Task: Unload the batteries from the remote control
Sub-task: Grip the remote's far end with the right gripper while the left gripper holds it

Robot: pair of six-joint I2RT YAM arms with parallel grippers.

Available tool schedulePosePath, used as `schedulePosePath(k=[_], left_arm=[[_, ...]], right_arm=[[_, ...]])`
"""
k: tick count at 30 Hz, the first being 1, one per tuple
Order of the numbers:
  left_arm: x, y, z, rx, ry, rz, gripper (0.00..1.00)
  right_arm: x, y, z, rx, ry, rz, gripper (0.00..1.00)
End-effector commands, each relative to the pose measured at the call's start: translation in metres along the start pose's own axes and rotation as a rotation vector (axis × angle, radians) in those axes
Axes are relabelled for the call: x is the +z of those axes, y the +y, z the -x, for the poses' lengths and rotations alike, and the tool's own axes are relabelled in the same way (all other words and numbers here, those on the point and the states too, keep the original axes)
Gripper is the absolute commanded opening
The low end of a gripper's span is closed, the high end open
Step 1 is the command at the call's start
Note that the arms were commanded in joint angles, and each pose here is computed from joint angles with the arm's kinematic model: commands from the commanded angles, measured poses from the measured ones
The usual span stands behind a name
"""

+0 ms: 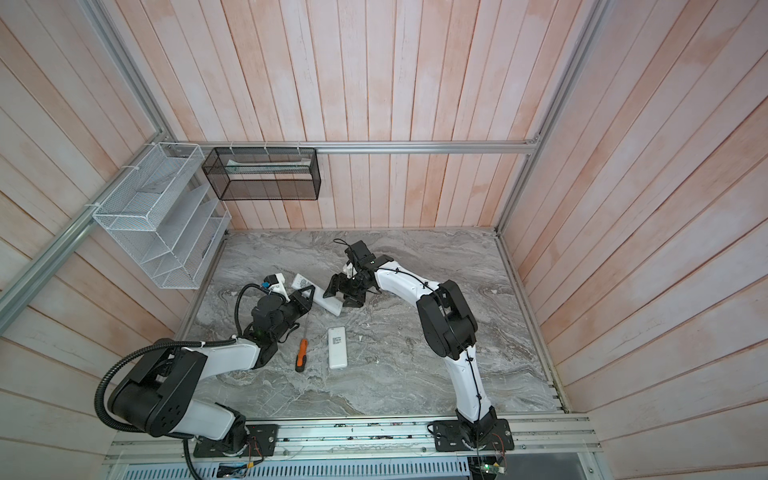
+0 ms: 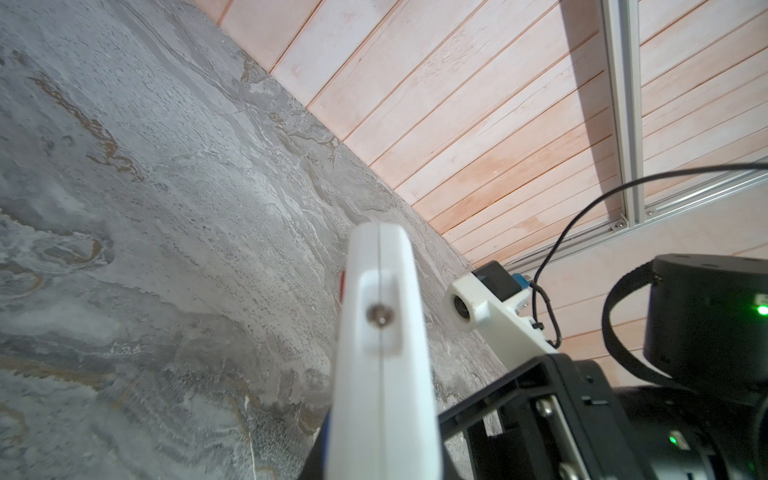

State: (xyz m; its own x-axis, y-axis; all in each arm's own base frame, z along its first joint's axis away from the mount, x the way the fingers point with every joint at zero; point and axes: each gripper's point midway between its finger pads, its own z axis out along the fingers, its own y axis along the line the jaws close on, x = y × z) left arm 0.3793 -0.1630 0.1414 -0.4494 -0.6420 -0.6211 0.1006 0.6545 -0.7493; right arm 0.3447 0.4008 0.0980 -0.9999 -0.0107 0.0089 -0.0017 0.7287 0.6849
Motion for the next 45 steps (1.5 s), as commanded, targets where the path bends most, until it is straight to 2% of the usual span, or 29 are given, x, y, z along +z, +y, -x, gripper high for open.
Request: schedulePosePath(k=[1,17,19,24,27,31,35,41,45], left_arm=[[-0.005,-0.046,0.034,0.047,-0.091,-0.135,0.0],[-0.002,-0.044,0.036,0.187,-0.066,-0.086,0.0],[-0.002,-0.044,0.035,0.18,-0.066,-0.094,0.0],[-0.005,-0.047,0.037,0.142,-0.083,-0.116,0.0],[-0.01,-0.05,0.042,0.08,-0.103,-0.146,0.0],[-0.018,-0.049,0.053,-0.073,-0.124,-0.179,0.0],[-0.022,-0.048,0.061,-0.217,-0.099,-0.207,0.0],[-0.023,-0.055,0.054,-0.336,-0.039,-0.251,0.0],[-0.023,-0.059,0.054,-0.355,-0.029,-0.273,0.0]], right_arm=[[0.007,-0.019,-0.009,0.015,0.019,-0.096,0.76],[-0.036,-0.021,-0.014,0.031,-0.045,-0.073,0.73],[-0.04,-0.009,-0.013,0.001,-0.057,-0.017,0.75],[-0.045,0.026,-0.007,-0.058,-0.067,0.17,0.9],[-0.054,0.041,-0.002,-0.086,-0.104,0.299,0.93],[-0.065,0.038,0.001,-0.084,-0.13,0.37,0.92],[-0.079,0.049,-0.002,-0.138,-0.163,0.461,0.89],[-0.093,0.07,-0.003,-0.205,-0.179,0.552,0.82],[-0.097,0.078,-0.004,-0.222,-0.176,0.587,0.75]])
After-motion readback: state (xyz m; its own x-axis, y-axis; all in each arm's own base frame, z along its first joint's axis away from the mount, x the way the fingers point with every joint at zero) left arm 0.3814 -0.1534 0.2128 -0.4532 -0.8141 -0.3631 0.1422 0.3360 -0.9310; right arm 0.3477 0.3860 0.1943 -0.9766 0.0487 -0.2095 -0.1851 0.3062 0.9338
